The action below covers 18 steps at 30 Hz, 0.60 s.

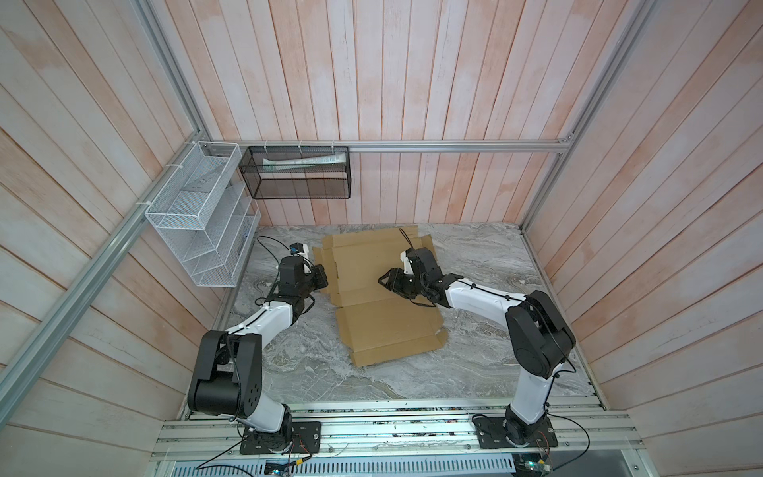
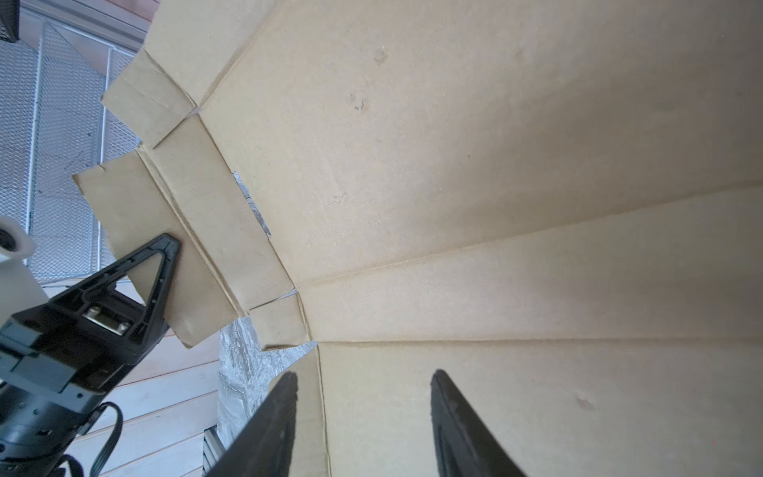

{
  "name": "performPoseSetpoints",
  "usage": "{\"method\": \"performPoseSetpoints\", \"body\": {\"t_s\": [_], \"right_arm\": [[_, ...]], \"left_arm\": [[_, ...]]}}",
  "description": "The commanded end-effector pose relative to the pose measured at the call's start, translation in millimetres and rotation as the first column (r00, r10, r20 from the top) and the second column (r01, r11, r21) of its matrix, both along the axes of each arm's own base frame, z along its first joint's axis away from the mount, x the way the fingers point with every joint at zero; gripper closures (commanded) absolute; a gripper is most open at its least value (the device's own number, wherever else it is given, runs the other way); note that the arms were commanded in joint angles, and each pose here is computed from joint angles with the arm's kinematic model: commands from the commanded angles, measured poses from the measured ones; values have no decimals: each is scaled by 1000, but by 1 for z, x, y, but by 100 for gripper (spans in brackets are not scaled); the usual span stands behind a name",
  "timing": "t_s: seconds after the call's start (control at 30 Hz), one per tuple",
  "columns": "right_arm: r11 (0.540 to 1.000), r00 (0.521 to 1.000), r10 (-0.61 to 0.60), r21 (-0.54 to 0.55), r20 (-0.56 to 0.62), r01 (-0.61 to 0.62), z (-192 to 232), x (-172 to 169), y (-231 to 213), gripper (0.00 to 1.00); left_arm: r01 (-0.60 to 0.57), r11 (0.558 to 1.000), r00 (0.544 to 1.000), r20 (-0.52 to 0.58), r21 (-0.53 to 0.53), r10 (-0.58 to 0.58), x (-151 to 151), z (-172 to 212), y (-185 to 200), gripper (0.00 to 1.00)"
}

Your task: Fold the paper box

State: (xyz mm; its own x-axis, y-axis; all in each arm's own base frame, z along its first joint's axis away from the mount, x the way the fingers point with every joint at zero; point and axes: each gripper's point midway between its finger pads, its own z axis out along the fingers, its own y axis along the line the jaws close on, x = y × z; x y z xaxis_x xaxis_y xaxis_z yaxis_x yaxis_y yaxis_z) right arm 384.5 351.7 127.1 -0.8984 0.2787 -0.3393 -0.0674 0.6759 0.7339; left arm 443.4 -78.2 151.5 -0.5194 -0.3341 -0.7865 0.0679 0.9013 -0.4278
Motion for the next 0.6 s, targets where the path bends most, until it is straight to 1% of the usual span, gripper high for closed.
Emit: {"method": "performPoseSetpoints", "body": {"t_s": [0.0,0.17,0.37,0.43,0.57], "right_arm": [[997,998,-57,51,19,56,23,7,3,45],[992,995,-95,82,8,94,34,9,1,42],[978,988,-150,140,-25,152,43,20,-6,39],[978,987,-155,137,-27,158,44,24,-7,39],[976,984,-175,124,-21,177,48,34,-10,36]], "left_arm": [[19,1000,995,99,-19,-17,-5,21,-2,100],[32,999,986,162,-22,-28,-12,29,-3,100],[59,998,979,196,29,-64,-18,34,-9,100],[70,996,971,227,49,-80,-22,38,-12,100],[83,993,962,252,82,-101,-26,40,-19,100]]}}
